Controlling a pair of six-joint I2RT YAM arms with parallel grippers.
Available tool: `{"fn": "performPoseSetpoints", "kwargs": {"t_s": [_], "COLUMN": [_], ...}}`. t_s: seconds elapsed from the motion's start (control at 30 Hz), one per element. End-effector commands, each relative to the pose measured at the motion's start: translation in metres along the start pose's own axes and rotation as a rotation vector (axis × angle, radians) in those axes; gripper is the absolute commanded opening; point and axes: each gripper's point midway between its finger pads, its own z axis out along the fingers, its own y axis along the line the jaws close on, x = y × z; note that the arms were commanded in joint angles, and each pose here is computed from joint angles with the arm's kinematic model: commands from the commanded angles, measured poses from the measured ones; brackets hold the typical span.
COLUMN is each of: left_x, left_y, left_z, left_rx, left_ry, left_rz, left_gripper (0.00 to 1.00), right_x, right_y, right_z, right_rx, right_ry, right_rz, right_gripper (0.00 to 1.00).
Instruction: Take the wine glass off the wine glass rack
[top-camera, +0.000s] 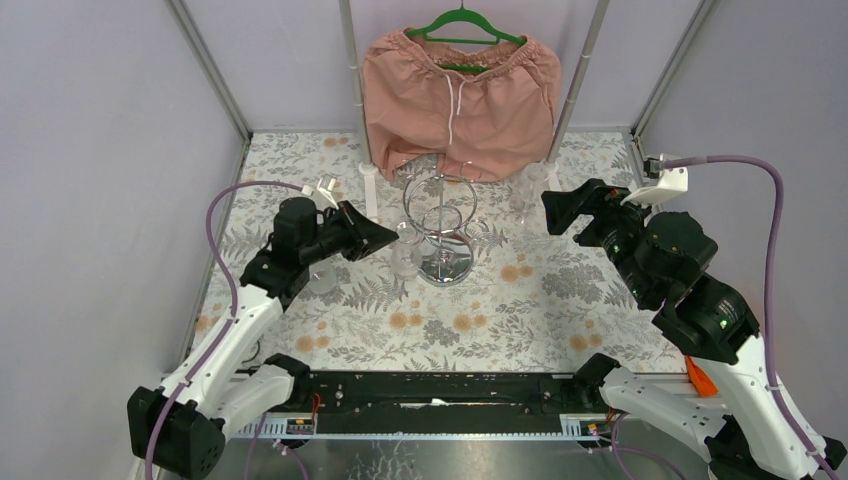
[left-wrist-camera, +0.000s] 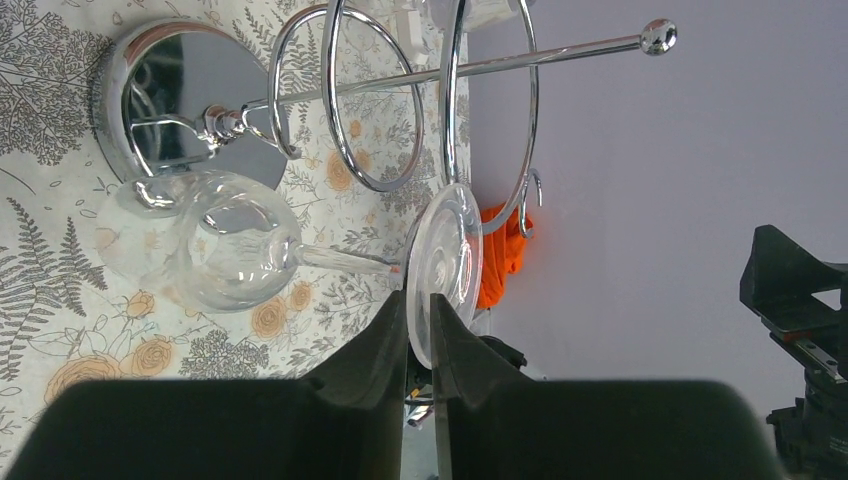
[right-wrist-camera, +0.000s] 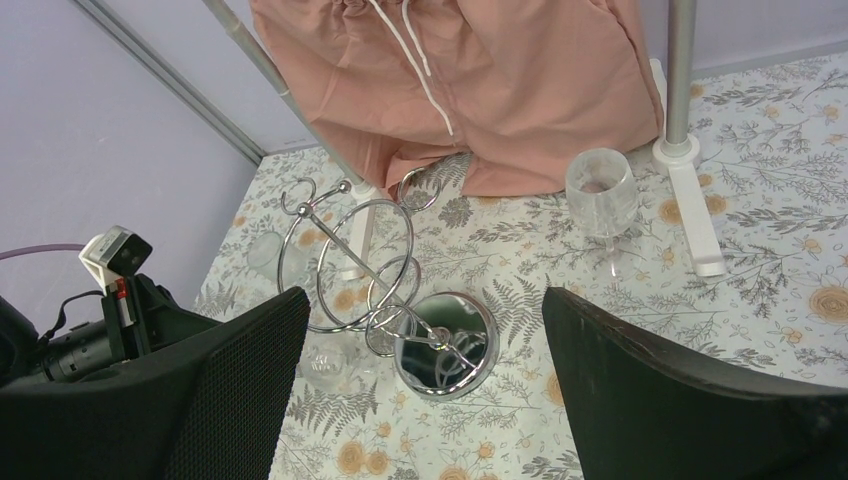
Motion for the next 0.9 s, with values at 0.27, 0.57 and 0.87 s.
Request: {"fn": "performPoseSetpoints", "kwargs": {"t_s": [0.27, 0.57, 0.87], "left_x": [0.003, 0.001, -0.001], "left_y": [-0.014, -0.030, -0.037], "left_z": [0.000, -0.011, -0.015], "left_rx": [0.099, 0.151, 0.169], "left_ry": [-0.003, -0.030, -0.044], "left_rz": [-0.016, -0.047, -0.071], "left_gripper": [0.15, 0.09, 0.06], "right_x": [-0.009, -0.007, -0.006], "right_y": [0.005, 0.003, 0.002], "right_z": [0.004, 0.004, 0.003], "right_rx": [-0.010, -0.004, -0.003], "right_ry": [-0.038, -0.037, -0.036], "right_rz": [0.025, 0.022, 0.024], "right_gripper": [0.95, 0.95, 0.95]}}
